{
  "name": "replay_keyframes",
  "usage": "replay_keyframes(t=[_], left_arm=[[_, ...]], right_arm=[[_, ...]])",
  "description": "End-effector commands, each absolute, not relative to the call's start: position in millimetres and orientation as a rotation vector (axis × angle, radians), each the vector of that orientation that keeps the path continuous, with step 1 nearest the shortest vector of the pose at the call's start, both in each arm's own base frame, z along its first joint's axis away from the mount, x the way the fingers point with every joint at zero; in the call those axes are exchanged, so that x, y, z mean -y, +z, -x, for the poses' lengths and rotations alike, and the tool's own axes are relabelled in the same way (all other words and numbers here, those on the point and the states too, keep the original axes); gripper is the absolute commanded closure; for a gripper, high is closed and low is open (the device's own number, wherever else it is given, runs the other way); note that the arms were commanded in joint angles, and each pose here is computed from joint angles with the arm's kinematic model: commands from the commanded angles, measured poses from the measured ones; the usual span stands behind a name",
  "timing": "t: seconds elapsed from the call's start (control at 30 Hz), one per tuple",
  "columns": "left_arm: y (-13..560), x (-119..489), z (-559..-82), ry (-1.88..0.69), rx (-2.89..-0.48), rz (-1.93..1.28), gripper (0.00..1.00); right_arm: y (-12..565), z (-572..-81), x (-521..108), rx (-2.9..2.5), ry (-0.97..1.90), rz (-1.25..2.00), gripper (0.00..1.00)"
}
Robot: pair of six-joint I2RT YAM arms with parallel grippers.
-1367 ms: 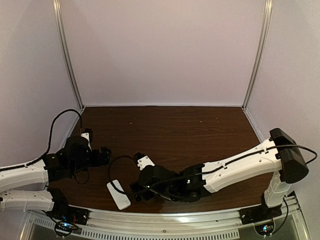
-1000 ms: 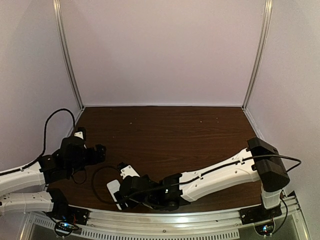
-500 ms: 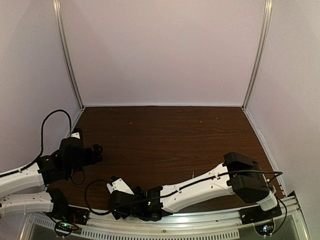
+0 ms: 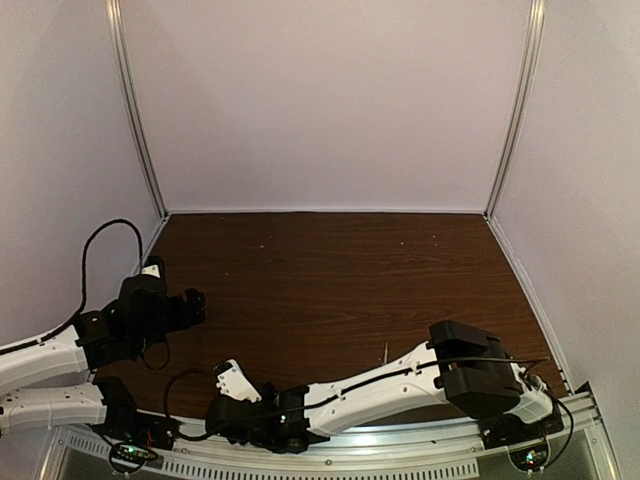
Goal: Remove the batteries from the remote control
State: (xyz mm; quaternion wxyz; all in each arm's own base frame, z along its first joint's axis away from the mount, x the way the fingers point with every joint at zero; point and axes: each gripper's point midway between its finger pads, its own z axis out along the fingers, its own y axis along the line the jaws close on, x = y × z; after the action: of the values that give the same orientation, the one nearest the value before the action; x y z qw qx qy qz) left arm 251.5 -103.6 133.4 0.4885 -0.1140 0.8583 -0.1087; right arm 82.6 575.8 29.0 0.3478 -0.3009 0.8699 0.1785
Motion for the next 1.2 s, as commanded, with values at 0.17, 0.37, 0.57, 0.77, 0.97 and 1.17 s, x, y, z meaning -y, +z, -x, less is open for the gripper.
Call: replay_keyframes(t=[0.17, 0.37, 0.57, 0.77, 0.97, 1.17], left_arm=[[131.2, 101.1, -251.0, -0.256, -2.079, 0.292, 0.03], [130.6, 101.9, -251.2, -0.257, -2.081, 0.287, 0.03], [130.9, 109.1, -252.1, -0.284, -2.089, 0.253, 0.03], [133.8, 121.2, -252.1, -0.342, -2.090, 0.191, 0.03], [136.0, 132.0, -253.7, -0.387, -2.084, 0.139, 0.03], [139.4, 146.4, -258.3, -0.434, -2.080, 0.091, 0.03]], right_arm=[[6.0, -86.2, -562.0, -2.262, 0.309, 0.777, 0.31], [-0.3, -88.0, -556.3, -2.259, 0.277, 0.784, 0.45], [6.5, -93.6, -548.9, -2.226, 0.255, 0.799, 0.57], [28.8, -108.8, -531.4, -2.177, 0.275, 0.785, 0.60], [54.4, -129.9, -501.0, -2.111, 0.295, 0.767, 0.59], [78.6, -151.3, -471.7, -2.047, 0.325, 0.752, 0.58]])
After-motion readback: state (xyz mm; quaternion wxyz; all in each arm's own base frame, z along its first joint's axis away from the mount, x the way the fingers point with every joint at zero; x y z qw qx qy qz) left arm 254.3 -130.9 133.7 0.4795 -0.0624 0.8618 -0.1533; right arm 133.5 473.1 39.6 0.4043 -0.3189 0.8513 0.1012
